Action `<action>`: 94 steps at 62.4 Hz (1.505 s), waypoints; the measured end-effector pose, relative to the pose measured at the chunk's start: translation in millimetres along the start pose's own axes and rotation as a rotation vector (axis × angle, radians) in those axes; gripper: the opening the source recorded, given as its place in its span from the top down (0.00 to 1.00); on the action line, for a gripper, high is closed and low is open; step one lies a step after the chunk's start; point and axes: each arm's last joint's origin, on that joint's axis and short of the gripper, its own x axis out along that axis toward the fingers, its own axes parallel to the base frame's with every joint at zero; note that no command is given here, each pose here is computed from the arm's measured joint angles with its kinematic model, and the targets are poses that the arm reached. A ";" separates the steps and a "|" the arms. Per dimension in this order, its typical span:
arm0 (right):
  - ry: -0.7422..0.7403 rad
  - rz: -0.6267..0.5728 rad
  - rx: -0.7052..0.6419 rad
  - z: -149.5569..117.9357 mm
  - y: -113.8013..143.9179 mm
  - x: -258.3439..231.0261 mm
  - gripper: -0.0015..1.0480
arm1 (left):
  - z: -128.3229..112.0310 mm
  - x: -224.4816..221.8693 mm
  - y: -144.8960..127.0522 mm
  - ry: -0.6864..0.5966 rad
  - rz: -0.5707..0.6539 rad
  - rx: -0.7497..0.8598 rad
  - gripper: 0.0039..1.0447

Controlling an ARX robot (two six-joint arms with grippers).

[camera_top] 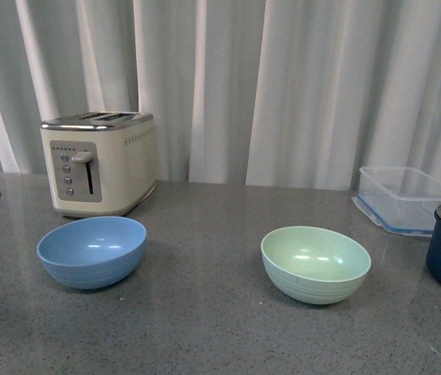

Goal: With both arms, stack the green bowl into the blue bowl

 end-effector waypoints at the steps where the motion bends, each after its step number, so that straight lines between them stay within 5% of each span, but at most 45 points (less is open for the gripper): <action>1: 0.000 0.000 0.000 0.0 0.0 0.0 0.10 | 1.0 1.0 -1.1 0.000 -0.001 0.002 0.06; 50: 0.000 0.000 0.000 0.0 0.0 0.0 0.10 | 39.8 72.9 -39.8 -0.004 -0.027 0.011 0.06; 70: 0.000 0.000 0.000 0.0 0.0 0.0 0.10 | 32.1 96.2 -43.0 0.038 0.009 0.012 0.06; 94: 0.000 0.000 0.000 0.0 0.0 0.0 0.10 | 29.6 101.7 -47.2 0.050 -0.005 -0.002 0.64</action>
